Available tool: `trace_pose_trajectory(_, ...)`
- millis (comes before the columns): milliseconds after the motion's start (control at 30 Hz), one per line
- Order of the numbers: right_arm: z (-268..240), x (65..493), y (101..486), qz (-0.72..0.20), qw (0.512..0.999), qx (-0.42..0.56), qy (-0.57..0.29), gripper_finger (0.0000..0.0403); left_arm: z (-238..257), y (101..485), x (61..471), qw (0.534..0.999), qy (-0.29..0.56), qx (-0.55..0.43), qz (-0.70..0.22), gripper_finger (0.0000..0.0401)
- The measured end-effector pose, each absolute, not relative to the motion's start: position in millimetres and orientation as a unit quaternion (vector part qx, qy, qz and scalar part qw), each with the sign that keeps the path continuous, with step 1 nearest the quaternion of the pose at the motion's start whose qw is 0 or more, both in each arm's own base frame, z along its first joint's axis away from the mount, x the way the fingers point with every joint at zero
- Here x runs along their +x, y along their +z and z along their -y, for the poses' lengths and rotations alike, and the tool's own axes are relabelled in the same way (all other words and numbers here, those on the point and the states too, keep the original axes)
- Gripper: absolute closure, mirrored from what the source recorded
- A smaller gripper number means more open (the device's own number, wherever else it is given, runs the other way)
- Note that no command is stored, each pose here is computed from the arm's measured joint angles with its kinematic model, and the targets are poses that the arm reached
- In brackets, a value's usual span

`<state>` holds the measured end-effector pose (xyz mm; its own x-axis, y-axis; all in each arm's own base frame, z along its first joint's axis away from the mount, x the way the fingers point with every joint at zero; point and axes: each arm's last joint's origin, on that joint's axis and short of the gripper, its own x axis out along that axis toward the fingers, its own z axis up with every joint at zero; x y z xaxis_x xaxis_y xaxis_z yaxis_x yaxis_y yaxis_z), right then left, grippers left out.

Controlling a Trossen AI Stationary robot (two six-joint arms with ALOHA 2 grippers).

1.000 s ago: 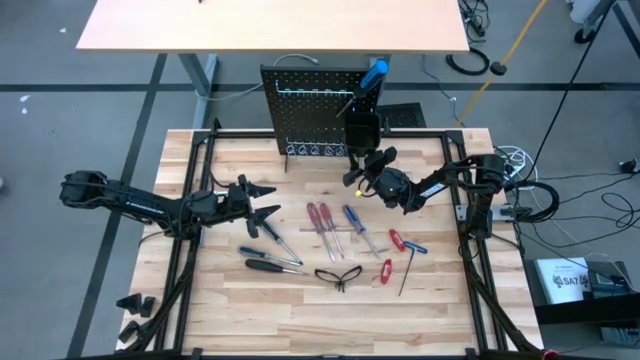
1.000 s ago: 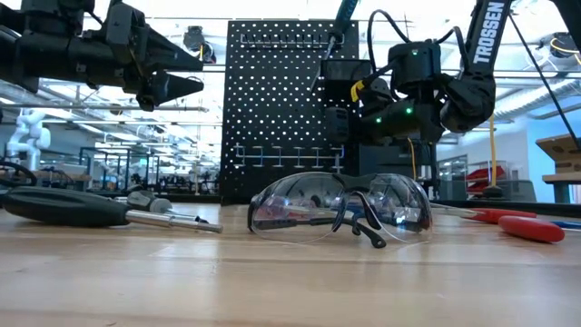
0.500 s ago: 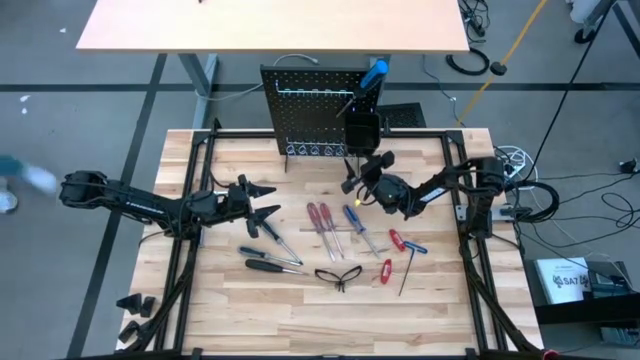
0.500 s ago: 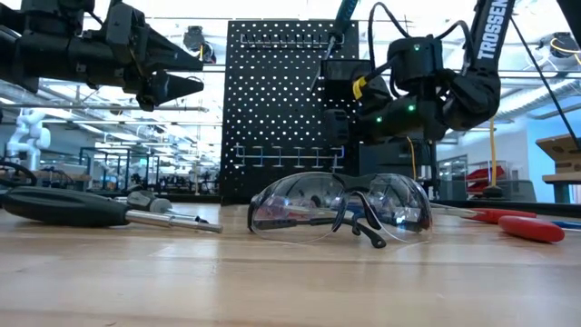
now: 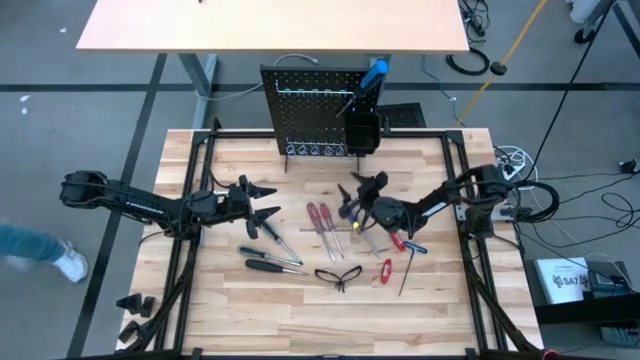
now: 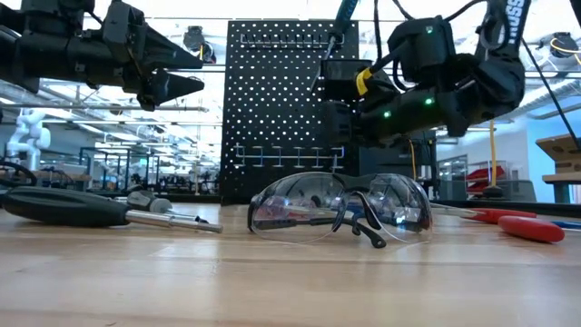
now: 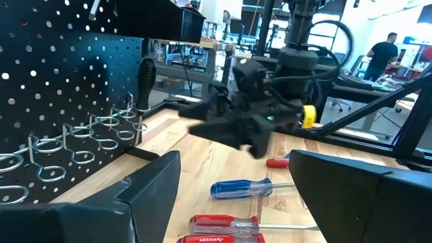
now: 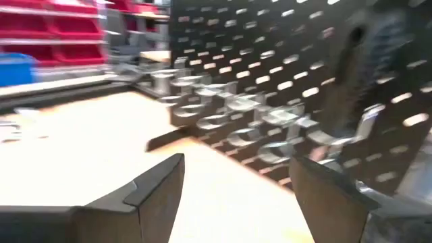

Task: Hang tools onto peg board
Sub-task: Hang the black screwdriver onto the peg board

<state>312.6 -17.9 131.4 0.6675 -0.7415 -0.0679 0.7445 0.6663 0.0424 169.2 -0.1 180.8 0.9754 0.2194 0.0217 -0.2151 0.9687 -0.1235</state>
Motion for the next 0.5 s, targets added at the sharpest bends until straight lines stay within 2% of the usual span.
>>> trace_pose_trajectory(233, -11, 316, 132, -0.001, 0.944, 0.12, -0.306, 0.0142, 0, 181, 169, 0.993, 0.103, -0.058, 0.017, 0.0115)
trace_pose_trajectory(400, -29, 332, 140, -0.022, 0.979, 0.148, -0.138, 0.0142, 1, 181, 169, 0.994, 0.092, -0.049, 0.015, 0.0115)
trace_pose_trajectory(500, -40, 358, 153, -0.078, 0.983, 0.146, -0.076, 0.0146, 1, 181, 169, 0.995, 0.093, -0.046, 0.015, 0.0115)
